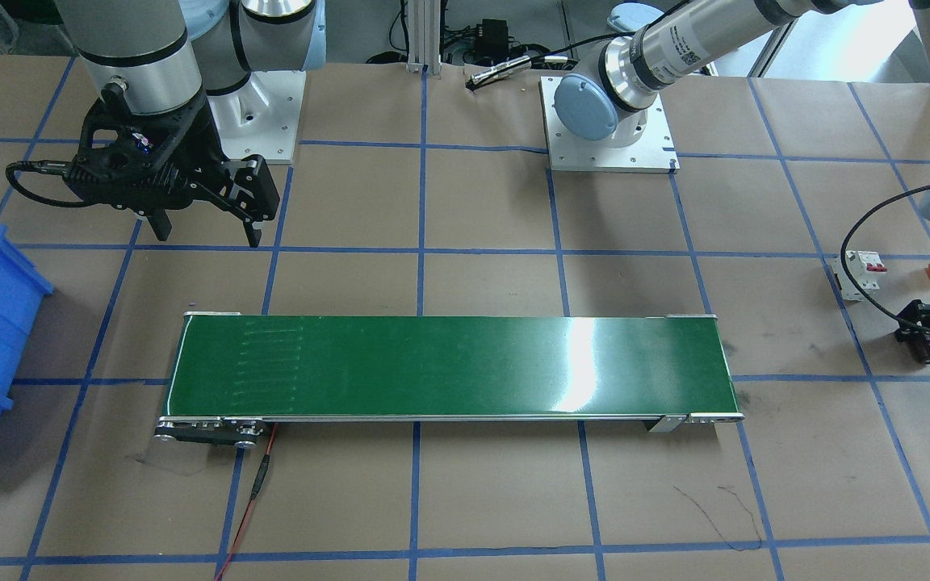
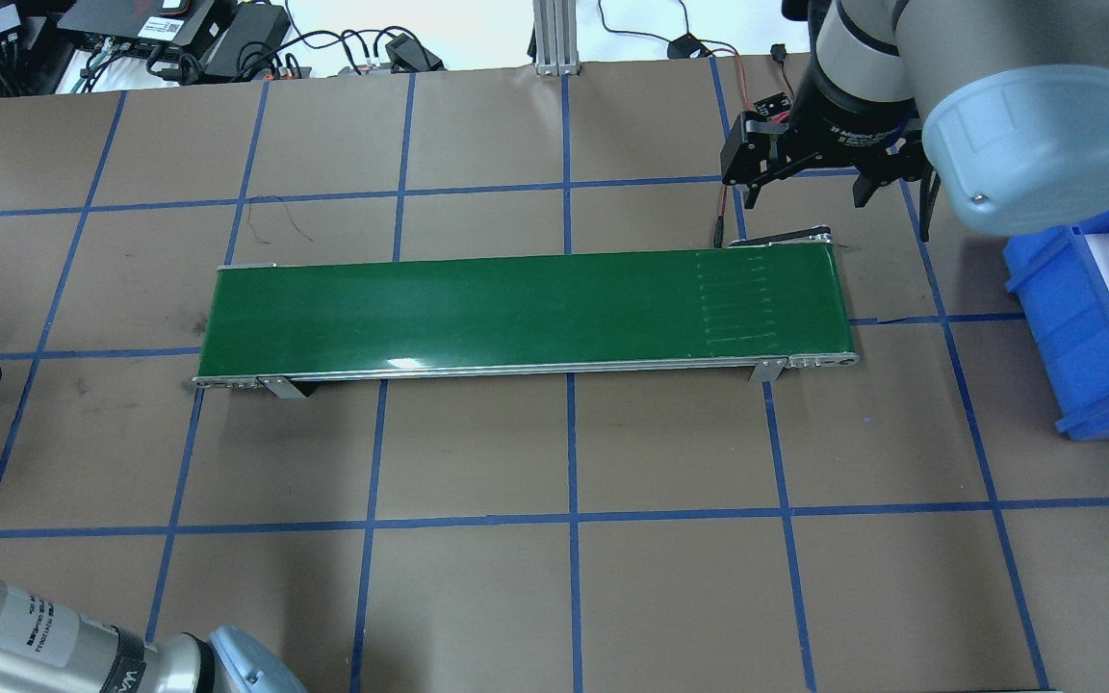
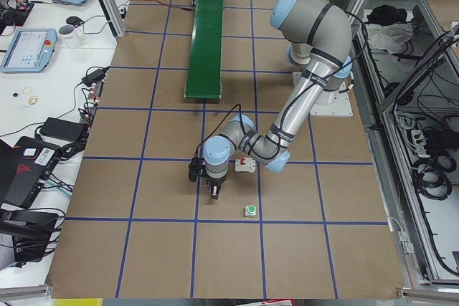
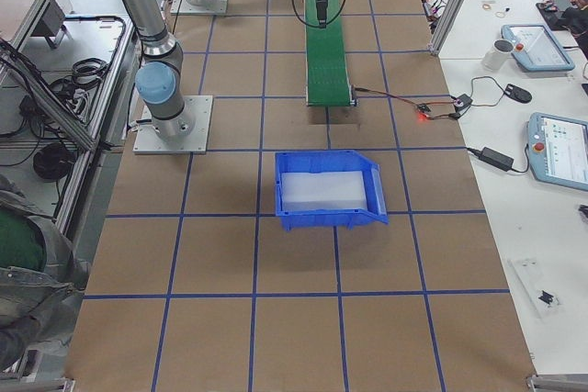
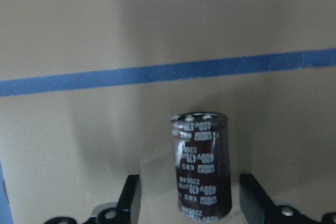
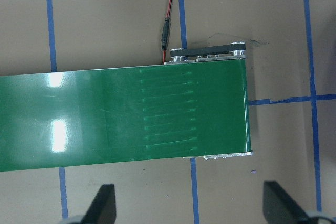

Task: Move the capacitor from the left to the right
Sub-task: 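Close the left gripper on the brown capacitor and lift it, then carry the capacitor with the left gripper over the conveyor's near end, then lower the capacitor onto the green belt and open the left gripper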

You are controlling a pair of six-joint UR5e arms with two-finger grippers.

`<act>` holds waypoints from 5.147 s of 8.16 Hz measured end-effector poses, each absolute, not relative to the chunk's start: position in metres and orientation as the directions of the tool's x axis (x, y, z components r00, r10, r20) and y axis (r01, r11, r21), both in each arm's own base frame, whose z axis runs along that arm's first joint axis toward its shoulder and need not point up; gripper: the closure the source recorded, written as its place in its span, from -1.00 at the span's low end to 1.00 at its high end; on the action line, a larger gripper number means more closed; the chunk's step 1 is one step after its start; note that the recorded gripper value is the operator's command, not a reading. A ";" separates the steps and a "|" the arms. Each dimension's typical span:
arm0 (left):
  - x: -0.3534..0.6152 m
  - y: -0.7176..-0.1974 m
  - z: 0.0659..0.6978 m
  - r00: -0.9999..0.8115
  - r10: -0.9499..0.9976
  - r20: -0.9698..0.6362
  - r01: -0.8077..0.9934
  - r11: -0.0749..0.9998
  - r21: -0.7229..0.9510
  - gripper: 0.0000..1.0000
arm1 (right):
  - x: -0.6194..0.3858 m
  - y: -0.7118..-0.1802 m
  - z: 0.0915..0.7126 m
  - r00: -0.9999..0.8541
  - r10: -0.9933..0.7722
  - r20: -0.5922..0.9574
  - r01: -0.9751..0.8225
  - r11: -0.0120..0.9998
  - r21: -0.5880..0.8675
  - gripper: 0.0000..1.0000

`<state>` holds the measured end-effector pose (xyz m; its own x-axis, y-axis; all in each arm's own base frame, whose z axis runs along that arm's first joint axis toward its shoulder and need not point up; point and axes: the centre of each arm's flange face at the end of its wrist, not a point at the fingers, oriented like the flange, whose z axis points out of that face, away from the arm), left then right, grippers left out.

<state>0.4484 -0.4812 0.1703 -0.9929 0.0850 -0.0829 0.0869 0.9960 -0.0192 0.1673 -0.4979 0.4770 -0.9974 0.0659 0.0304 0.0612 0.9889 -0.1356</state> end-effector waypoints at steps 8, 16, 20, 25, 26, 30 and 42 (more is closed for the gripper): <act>0.452 -0.481 0.182 -0.989 0.078 -0.123 0.080 0.997 -0.015 0.94 | 0.167 -0.498 0.477 -0.997 0.066 0.031 0.061 0.989 -0.136 -1.00; 0.326 -0.514 0.326 -0.986 -0.016 -0.166 -0.018 1.000 0.011 0.92 | 0.167 -0.498 0.477 -0.997 0.066 0.030 0.062 0.989 -0.137 -1.00; 0.155 -0.561 0.349 -0.991 0.080 -0.110 0.074 0.995 0.061 0.71 | 0.167 -0.498 0.477 -0.997 0.066 0.032 0.061 0.989 -0.137 -1.00; -0.027 -0.576 0.345 -0.969 0.227 -0.100 0.220 0.972 0.080 0.74 | 0.167 -0.498 0.477 -0.997 0.065 0.033 0.060 0.989 -0.138 -1.00; -0.045 -0.575 0.340 -0.973 0.212 -0.095 0.204 0.975 0.083 0.77 | 0.167 -0.498 0.477 -0.997 0.065 0.033 0.060 0.989 -0.138 -1.00; -0.063 -0.578 0.326 -0.996 0.079 -0.050 0.075 0.994 0.080 0.83 | 0.167 -0.498 0.477 -0.997 0.066 0.033 0.061 0.989 -0.138 -1.00; -0.069 -0.594 0.260 -0.990 -0.140 -0.004 -0.139 0.983 0.122 0.88 | 0.166 -0.498 0.477 -0.997 0.067 0.036 0.061 0.989 -0.137 -1.00</act>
